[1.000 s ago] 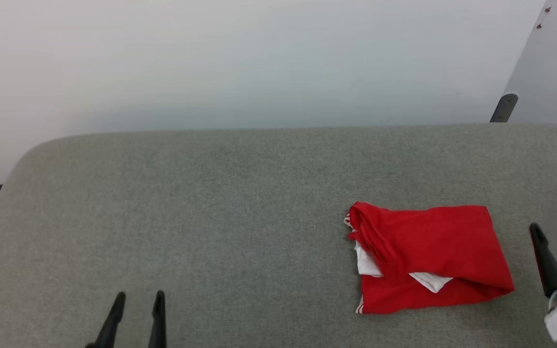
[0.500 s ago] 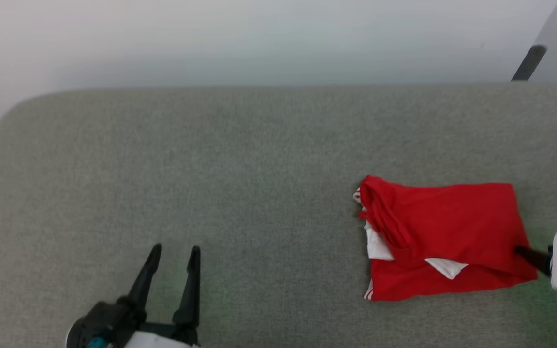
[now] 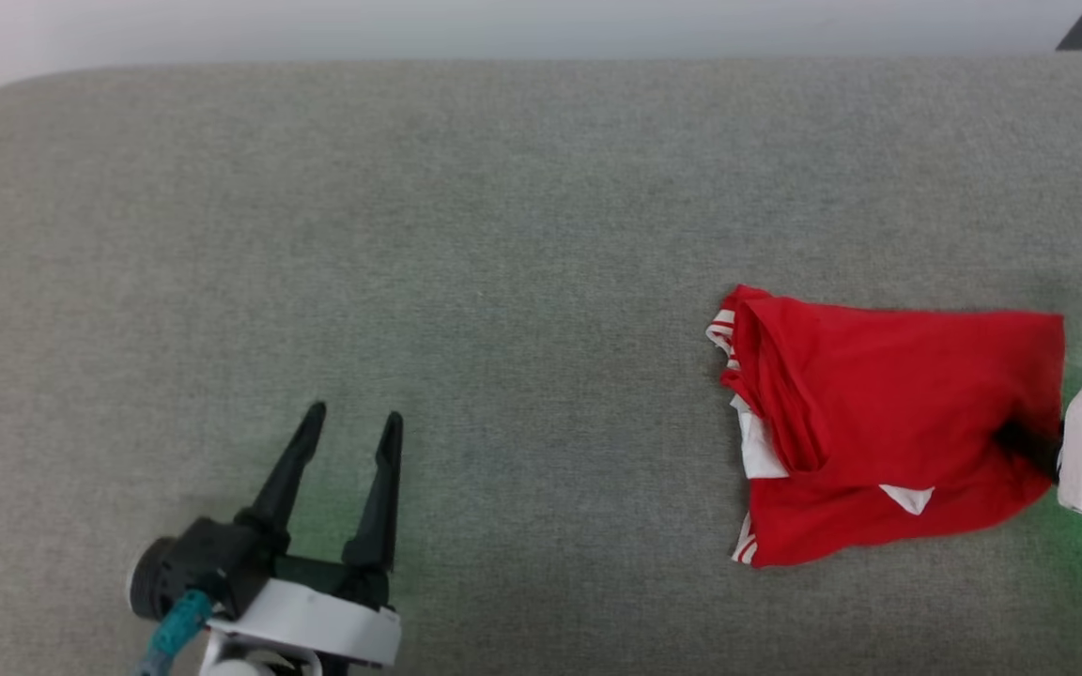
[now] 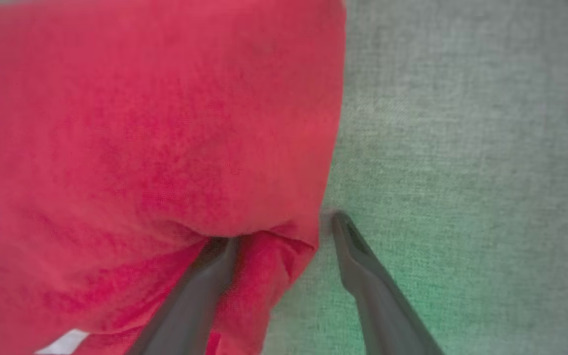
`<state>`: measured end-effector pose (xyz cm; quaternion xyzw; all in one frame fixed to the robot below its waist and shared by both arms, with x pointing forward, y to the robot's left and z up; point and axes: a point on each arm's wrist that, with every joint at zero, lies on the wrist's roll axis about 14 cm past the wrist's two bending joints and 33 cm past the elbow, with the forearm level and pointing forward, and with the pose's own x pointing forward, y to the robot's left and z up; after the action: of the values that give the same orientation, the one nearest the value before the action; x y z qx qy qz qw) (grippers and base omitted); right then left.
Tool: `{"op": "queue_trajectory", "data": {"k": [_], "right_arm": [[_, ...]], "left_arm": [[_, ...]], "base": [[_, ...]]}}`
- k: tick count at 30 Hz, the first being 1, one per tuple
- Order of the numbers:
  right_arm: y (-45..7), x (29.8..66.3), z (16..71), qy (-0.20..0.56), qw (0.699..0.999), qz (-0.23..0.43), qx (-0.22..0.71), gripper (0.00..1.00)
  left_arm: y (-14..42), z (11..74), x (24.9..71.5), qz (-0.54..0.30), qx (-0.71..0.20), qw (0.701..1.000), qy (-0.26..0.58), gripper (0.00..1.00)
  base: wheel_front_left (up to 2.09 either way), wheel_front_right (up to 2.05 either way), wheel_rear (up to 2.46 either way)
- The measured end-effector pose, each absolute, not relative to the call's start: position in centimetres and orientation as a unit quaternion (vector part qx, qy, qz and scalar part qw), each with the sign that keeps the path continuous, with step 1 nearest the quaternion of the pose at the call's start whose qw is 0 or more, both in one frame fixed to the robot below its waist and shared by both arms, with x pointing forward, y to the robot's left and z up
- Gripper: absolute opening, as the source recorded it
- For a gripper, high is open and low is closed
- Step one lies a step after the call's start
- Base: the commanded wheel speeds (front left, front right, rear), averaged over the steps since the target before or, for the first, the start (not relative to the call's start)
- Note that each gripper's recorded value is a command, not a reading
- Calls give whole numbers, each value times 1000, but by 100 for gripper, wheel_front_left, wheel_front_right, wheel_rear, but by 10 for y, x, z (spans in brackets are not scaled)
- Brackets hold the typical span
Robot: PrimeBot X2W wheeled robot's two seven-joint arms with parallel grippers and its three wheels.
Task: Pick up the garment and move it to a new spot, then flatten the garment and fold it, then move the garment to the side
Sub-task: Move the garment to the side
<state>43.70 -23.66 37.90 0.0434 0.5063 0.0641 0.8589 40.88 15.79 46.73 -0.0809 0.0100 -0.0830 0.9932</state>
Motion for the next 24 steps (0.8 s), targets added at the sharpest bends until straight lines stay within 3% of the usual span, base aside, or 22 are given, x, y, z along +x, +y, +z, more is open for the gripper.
{"op": "queue_trajectory", "data": {"k": [9, 17, 24], "right_arm": [[-258, 449, 398, 418, 905, 32, 72, 0], [-356, 435, 433, 339, 932, -93, 82, 0], [-436, 419, 449, 295, 932, -206, 55, 0]], "left_arm": [[118, 495, 440, -165, -63, 983, -40, 100], [54, 521, 473, -273, -62, 955, -95, 100], [3, 533, 502, -358, -58, 921, -140, 100]], "base": [[0, 0, 0], [0, 0, 0], [0, 0, 0]]}}
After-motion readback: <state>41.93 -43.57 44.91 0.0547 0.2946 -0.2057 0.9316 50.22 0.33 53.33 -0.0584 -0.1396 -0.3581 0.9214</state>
